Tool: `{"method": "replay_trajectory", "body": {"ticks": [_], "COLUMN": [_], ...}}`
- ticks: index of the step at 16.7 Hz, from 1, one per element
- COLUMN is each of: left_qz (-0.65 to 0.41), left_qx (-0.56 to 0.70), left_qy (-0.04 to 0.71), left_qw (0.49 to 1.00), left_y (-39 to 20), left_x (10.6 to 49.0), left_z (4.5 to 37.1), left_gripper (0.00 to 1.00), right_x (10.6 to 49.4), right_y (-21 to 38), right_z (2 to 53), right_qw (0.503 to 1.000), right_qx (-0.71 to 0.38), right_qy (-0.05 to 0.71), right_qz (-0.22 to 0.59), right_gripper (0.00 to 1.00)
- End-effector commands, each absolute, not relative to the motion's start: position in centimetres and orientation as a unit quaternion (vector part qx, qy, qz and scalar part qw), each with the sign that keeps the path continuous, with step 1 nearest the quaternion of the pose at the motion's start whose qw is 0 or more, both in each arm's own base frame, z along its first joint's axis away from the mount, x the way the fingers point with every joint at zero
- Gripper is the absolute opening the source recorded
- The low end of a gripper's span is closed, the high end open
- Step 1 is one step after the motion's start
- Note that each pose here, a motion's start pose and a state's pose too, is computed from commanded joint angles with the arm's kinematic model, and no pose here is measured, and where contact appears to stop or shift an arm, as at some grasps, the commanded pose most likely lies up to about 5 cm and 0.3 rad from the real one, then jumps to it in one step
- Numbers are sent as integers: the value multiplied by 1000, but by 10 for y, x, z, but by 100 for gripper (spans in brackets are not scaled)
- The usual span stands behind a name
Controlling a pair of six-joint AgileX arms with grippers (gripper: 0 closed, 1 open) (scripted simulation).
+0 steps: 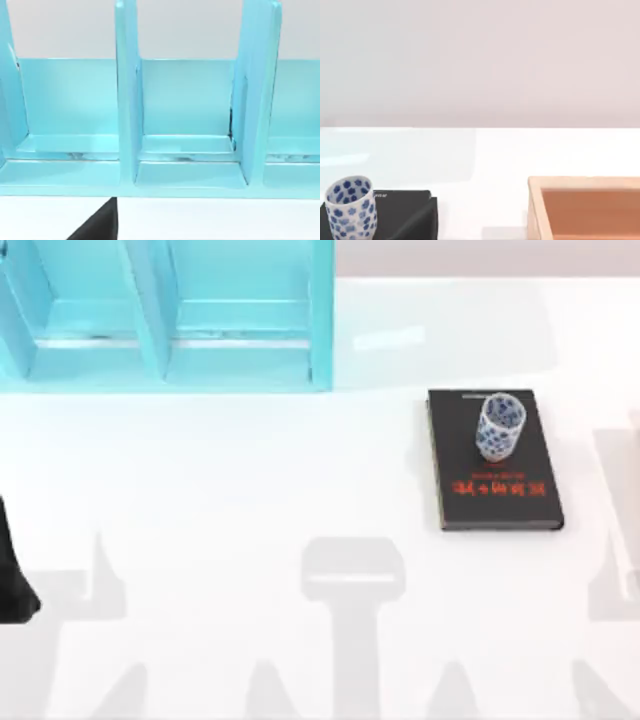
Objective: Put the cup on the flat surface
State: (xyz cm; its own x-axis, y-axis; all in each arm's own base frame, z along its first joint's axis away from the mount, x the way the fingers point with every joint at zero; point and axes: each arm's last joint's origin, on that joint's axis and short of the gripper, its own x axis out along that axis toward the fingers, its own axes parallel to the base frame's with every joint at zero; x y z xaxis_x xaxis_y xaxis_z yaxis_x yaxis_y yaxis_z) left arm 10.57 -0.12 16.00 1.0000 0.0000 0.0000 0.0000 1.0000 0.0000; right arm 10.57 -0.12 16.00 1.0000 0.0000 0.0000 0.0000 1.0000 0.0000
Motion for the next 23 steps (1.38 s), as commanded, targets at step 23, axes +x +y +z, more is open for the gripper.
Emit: {"method": "replay_trajectory", "body": {"ticks": [23], "left_qz": [0], "left_qx": [0], "left_qy": [0], "left_qw": [1000], "left_y": [-1], "left_x": [106], "left_z": [160], "left_gripper": [100], "right_x": [301], "right_y": [51], "right_z": [377], "right_qw": [895], "right_qx": [77], "right_qy": [439], "right_qz": [12], "right_gripper": [100]}}
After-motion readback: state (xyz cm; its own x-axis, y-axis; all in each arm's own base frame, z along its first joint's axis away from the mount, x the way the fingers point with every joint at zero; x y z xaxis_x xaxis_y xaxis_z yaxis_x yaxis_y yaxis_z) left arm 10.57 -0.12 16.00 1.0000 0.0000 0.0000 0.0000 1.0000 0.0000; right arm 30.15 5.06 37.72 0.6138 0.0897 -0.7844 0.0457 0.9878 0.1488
